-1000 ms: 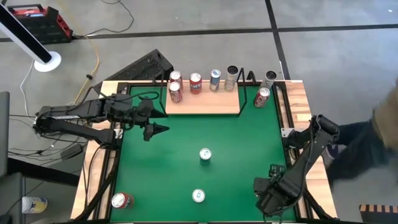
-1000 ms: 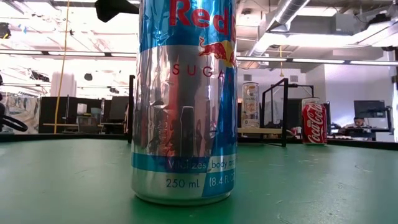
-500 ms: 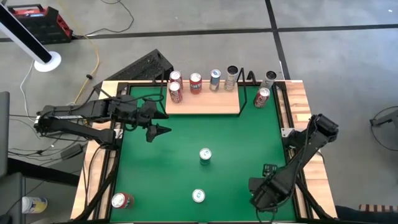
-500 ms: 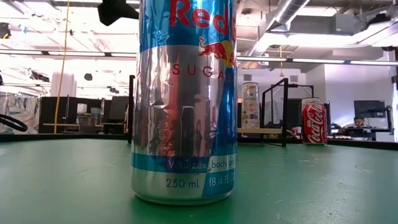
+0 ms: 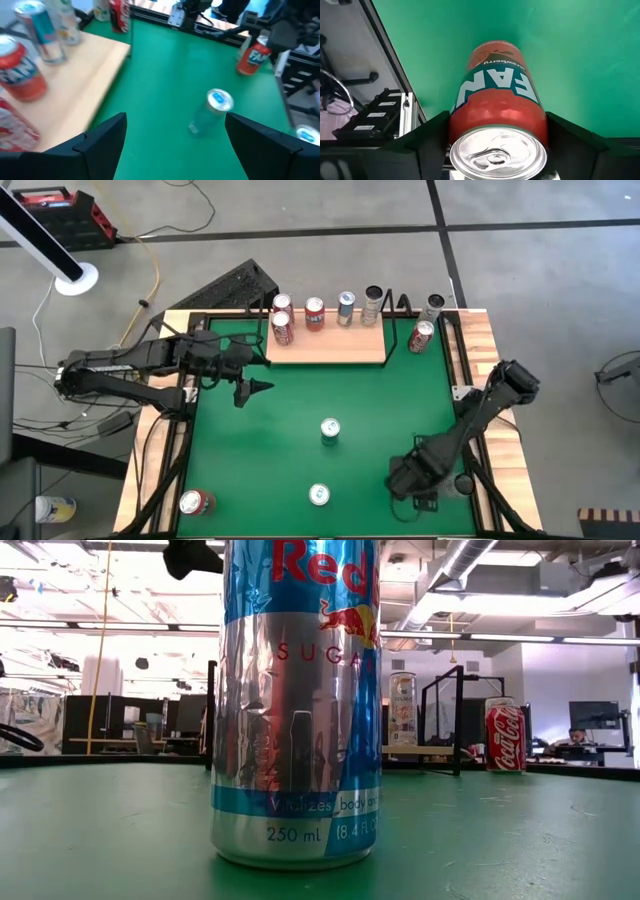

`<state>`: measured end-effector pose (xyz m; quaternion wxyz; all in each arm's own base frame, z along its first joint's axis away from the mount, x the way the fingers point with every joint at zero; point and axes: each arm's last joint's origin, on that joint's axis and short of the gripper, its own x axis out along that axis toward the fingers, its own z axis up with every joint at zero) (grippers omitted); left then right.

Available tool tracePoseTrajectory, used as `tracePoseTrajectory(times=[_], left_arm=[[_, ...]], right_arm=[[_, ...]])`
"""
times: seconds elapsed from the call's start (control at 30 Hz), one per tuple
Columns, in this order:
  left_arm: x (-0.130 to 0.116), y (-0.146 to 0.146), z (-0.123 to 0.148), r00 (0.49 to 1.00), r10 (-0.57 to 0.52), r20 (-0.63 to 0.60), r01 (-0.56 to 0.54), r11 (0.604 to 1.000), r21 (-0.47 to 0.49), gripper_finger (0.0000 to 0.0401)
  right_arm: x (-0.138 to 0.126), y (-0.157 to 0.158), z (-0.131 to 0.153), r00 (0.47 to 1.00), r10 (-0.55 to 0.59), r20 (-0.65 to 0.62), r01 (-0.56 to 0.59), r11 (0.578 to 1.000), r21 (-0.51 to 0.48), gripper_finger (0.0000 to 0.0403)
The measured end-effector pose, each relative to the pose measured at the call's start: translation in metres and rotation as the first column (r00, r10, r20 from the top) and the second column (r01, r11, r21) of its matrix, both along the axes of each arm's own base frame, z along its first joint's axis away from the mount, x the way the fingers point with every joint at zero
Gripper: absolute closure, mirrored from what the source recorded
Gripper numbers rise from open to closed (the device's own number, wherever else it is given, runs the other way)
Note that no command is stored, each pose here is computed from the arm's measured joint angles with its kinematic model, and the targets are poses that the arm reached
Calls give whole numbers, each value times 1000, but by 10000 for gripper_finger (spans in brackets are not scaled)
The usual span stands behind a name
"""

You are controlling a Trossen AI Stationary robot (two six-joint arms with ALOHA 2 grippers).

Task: Place canned beverage on shelf
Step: Put the right orange soda can on the shelf

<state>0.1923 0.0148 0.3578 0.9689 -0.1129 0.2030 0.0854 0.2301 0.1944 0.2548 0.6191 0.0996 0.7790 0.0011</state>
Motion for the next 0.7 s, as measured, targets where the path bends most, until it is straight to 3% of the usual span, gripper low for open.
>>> tracePoseTrajectory(times=[0.23, 0.47, 0.7], left_arm=[[-6, 20, 6, 998, -54, 32, 51, 995, 82, 79], [-13, 46, 5, 986, -168, 14, 163, 968, 189, 79], [-18, 75, -6, 963, -228, 140, 201, 962, 184, 79]], right_arm=[[39, -60, 51, 997, -18, 80, 17, 1000, 17, 96], [72, -162, 100, 942, -176, 285, 181, 983, 7, 96], [101, -257, 108, 895, -232, 382, 279, 957, -73, 96]])
